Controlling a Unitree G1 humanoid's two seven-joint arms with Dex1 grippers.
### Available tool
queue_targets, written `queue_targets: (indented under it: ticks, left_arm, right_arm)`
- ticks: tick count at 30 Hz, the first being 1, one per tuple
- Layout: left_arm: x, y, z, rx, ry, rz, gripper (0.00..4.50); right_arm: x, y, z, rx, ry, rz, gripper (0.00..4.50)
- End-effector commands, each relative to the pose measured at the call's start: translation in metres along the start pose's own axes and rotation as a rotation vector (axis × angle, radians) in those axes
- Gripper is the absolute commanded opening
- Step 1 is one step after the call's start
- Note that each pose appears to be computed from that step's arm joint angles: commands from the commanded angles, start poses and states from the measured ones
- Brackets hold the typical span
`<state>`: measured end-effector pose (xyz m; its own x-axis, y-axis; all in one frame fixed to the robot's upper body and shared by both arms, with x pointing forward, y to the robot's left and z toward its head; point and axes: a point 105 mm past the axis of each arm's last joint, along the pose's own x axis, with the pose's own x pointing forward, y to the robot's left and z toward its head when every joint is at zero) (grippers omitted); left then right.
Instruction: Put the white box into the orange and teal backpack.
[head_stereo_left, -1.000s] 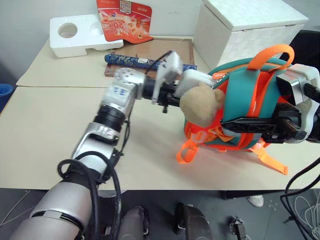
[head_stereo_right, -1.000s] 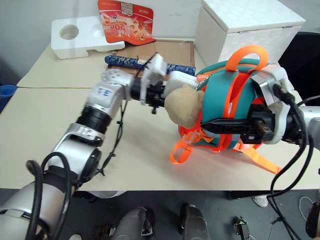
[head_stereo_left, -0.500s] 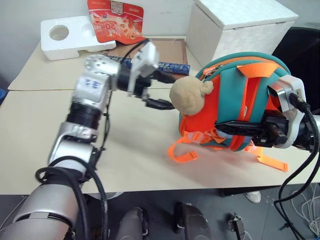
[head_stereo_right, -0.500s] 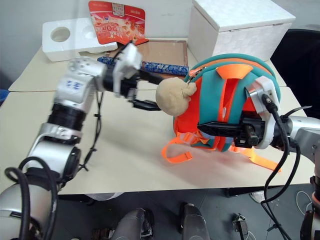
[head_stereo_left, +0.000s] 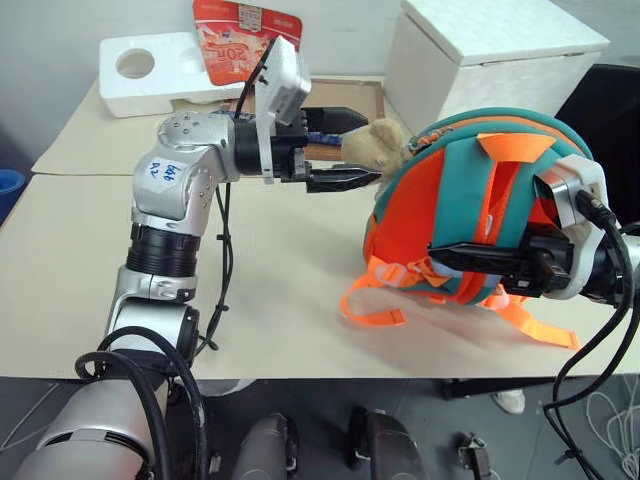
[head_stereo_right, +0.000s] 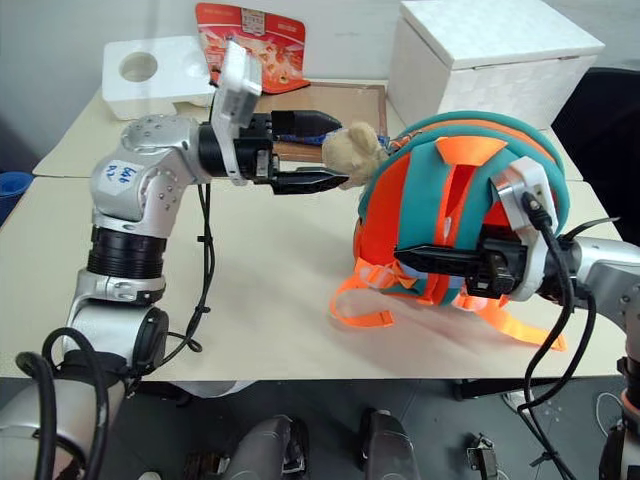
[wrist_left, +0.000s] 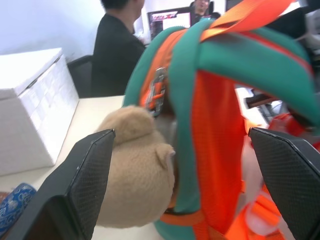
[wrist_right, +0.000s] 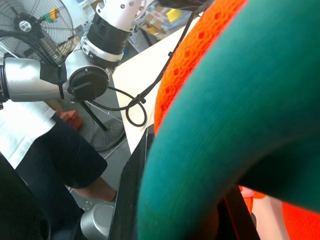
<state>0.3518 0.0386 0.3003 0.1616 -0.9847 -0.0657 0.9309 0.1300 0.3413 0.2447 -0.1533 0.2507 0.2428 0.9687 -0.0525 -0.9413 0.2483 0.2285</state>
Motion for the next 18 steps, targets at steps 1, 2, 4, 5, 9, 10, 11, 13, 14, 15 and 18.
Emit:
queue_targets:
  ticks: [1,2,4,5,9,10,11,13,14,15,18]
  left_arm:
    - [0.005,0.013,-0.001,0.095,0.053,0.052,4.49]
    - [0.005,0.016,-0.002,0.101,0.057,0.065,4.49]
    - [0.006,0.023,-0.003,0.109,0.053,0.077,4.49]
    - [0.007,0.024,-0.005,0.116,0.057,0.076,4.49]
    - [0.015,0.028,-0.015,0.102,0.083,0.057,4.49]
    - [0.018,0.029,-0.017,0.097,0.081,0.061,4.49]
    - [0.021,0.028,-0.017,0.090,0.076,0.053,4.49]
    - [0.024,0.027,-0.018,0.084,0.069,0.036,4.10]
    - [0.026,0.025,-0.018,0.080,0.065,0.020,3.90]
    - [0.027,0.022,-0.019,0.076,0.064,0.000,3.55]
    - [0.026,0.019,-0.019,0.073,0.068,-0.032,2.66]
  right_arm:
    - [-0.001,0.011,0.008,-0.044,-0.035,0.025,0.00]
    - [-0.001,0.012,0.007,-0.042,-0.036,0.024,0.00]
    - [-0.001,0.014,0.004,-0.039,-0.035,0.021,0.00]
    - [-0.001,0.015,0.003,-0.037,-0.035,0.019,0.00]
    - [-0.002,0.017,0.000,-0.032,-0.043,0.008,0.00]
    - [-0.002,0.018,-0.001,-0.031,-0.046,0.006,0.00]
    - [-0.002,0.018,-0.001,-0.032,-0.047,0.003,0.00]
    - [-0.002,0.018,-0.002,-0.035,-0.048,-0.003,0.00]
    - [-0.002,0.018,-0.002,-0.036,-0.051,-0.008,0.00]
    - [-0.002,0.018,-0.002,-0.037,-0.055,-0.013,0.00]
    - [-0.004,0.017,-0.002,-0.042,-0.060,-0.027,0.00]
